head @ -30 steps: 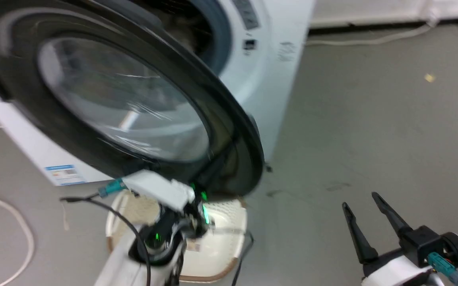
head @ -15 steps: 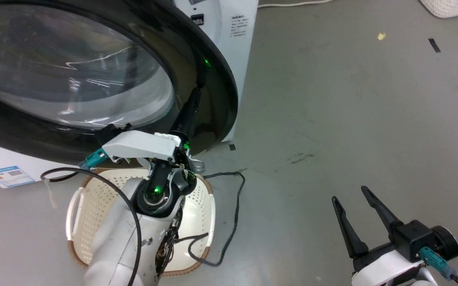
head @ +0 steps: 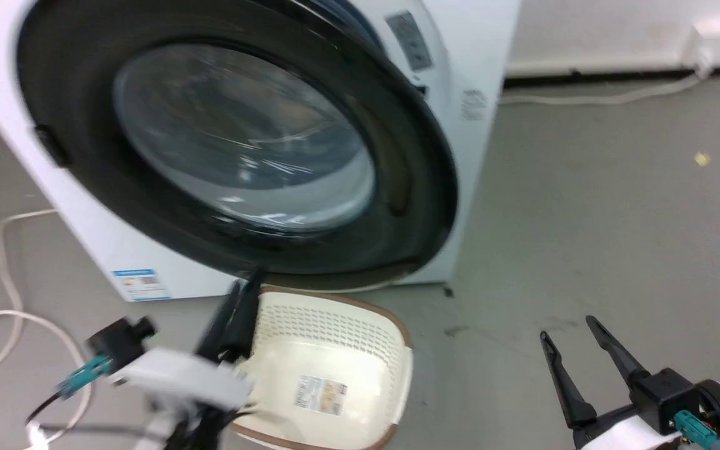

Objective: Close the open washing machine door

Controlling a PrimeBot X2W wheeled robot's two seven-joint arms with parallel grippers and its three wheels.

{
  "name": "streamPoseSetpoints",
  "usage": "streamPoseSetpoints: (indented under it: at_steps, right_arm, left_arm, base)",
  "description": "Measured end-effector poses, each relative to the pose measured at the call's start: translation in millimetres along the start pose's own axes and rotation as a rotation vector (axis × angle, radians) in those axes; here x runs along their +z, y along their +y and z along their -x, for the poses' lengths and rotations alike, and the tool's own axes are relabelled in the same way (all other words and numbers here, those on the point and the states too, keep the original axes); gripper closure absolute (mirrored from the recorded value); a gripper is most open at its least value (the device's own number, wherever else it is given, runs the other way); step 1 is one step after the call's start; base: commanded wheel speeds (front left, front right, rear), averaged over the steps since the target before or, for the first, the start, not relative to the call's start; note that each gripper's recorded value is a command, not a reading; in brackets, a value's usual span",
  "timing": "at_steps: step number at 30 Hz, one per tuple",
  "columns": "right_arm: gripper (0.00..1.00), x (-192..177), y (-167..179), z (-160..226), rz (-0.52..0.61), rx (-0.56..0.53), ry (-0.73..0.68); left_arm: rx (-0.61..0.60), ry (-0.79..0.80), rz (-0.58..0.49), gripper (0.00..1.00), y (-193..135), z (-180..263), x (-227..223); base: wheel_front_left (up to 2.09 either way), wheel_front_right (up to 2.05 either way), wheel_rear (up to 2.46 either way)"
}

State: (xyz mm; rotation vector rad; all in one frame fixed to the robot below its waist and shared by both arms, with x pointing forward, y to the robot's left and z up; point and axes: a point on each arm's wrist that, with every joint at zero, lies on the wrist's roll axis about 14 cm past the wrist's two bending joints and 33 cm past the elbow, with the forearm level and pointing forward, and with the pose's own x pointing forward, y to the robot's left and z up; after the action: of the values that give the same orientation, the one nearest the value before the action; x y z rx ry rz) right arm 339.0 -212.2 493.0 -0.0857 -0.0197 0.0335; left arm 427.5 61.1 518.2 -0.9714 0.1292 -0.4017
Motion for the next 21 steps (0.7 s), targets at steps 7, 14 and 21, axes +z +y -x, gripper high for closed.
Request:
streamPoseSetpoints:
  at_steps: [7, 14, 21]
  right_arm:
    - [0.00, 22, 24, -11, 0.001, 0.079, -0.075]
    - [0.00, 26, 42, -13, 0.001, 0.136, -0.090]
    - [0.00, 22, 62, -12, -0.014, 0.193, -0.077]
  left_arm:
    - [0.048, -0.209, -0.491, 0.00, 11, 54, 79]
    - [0.150, -0.261, -0.821, 0.00, 11, 94, 85]
    - [0.267, -0.197, -0.921, 0.00, 36, 121, 65]
  base:
    - [0.00, 0.00, 0.00]
    - [0.00, 0.00, 0.00]
    - [0.00, 0.00, 0.00]
